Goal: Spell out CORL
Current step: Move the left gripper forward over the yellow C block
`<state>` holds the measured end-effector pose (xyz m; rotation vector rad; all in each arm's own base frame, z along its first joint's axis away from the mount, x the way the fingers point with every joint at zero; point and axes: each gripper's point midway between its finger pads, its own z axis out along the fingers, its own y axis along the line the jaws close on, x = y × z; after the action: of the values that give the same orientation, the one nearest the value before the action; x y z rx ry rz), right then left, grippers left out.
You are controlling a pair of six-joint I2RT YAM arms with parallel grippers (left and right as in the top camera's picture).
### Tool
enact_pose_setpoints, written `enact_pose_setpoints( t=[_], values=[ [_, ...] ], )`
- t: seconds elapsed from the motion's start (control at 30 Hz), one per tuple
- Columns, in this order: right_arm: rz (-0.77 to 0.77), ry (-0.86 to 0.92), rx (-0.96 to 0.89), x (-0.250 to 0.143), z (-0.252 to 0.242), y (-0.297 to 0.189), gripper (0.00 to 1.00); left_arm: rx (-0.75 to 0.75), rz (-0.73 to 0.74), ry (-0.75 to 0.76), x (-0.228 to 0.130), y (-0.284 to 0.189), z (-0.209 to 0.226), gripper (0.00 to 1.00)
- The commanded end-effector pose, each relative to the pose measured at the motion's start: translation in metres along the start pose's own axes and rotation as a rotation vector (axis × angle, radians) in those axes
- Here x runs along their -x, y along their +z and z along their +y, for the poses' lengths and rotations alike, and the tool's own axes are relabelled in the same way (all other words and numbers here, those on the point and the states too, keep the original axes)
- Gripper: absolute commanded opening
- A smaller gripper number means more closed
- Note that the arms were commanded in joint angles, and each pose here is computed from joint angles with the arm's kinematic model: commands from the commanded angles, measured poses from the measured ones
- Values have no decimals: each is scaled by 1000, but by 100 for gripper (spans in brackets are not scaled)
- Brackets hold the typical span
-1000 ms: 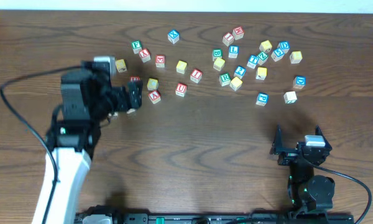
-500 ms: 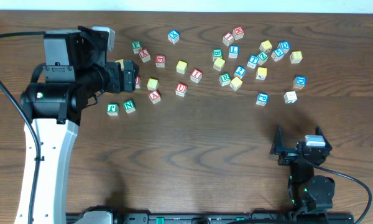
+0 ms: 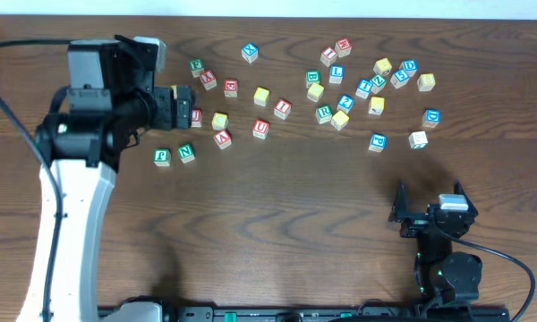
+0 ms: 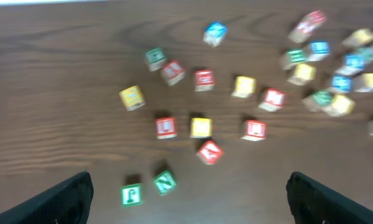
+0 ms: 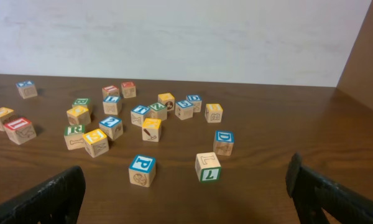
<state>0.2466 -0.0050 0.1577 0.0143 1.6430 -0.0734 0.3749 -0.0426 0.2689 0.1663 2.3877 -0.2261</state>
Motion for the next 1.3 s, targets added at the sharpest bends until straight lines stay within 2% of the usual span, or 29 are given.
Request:
enact_pose_setpoints(
  t=[0.0, 0.23, 0.37, 0.6, 0.87, 1.27],
  values=[
    [1, -8, 3, -1, 0, 0, 99, 76, 94, 0, -4, 42, 11, 97],
    [1, -8, 3, -1, 0, 0, 99, 10, 228, 74, 4, 116, -27, 98],
    [1, -8, 3, -1, 0, 0, 99, -1, 257, 86, 4, 139, -34, 98],
    [2, -8, 4, -1, 0, 0, 99, 8, 388, 65, -33, 180, -28, 98],
    [2, -8, 4, -1, 0, 0, 99, 21, 472, 18, -57, 198, -25, 98],
    [2, -8, 4, -1, 0, 0, 99, 43, 501, -49, -68, 201, -23, 98]
  ],
)
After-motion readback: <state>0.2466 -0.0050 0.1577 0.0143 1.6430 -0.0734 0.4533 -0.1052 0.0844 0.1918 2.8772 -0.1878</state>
